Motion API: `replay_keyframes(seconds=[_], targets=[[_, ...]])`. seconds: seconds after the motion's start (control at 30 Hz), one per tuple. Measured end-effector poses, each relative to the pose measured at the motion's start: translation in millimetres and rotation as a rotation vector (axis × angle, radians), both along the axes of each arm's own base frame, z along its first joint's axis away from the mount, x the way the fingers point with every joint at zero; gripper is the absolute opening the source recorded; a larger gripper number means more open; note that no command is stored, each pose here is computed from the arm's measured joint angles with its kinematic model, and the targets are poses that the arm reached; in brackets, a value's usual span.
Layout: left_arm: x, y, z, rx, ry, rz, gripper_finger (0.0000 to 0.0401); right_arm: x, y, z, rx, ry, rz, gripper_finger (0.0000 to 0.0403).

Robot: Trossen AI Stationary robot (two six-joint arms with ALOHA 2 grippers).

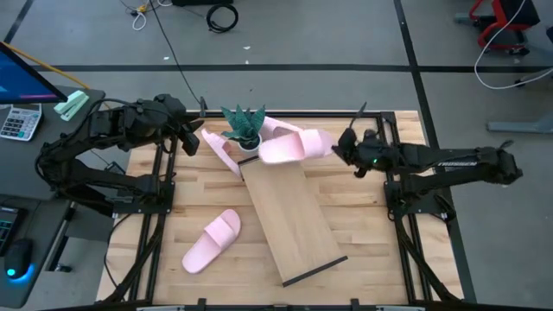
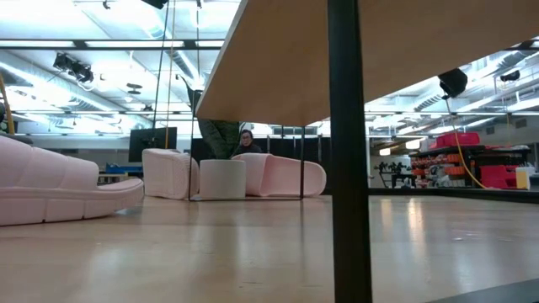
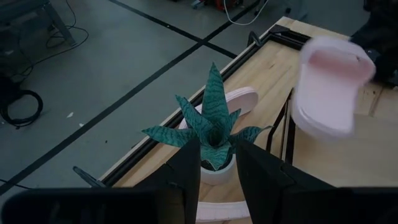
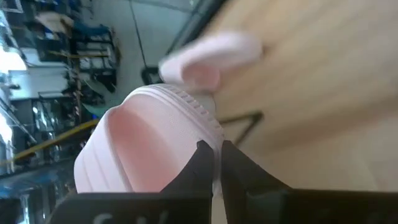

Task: Pick and place slides into the shelf
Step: Put the top right pink slipper on the shelf

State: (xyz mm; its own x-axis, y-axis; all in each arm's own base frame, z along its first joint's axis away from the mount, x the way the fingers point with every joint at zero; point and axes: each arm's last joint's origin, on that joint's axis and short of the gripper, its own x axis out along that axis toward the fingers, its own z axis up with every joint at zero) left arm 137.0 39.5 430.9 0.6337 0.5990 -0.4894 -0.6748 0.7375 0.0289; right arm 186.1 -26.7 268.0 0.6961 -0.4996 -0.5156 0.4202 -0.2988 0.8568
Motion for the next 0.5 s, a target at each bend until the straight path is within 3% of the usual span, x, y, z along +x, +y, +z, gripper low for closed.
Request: replay_keyframes(seconds=[0.2, 0.5], targets=[[0, 0, 0, 0.021, 0.020, -0.016, 0.0107, 13, 20, -10, 0.079, 0.013, 0.043, 0.0011], [0, 0, 0, 0.038, 0.036, -0.030, 0.0107, 45, 19, 5, 0.036, 0.126, 0.144, 0.0011]])
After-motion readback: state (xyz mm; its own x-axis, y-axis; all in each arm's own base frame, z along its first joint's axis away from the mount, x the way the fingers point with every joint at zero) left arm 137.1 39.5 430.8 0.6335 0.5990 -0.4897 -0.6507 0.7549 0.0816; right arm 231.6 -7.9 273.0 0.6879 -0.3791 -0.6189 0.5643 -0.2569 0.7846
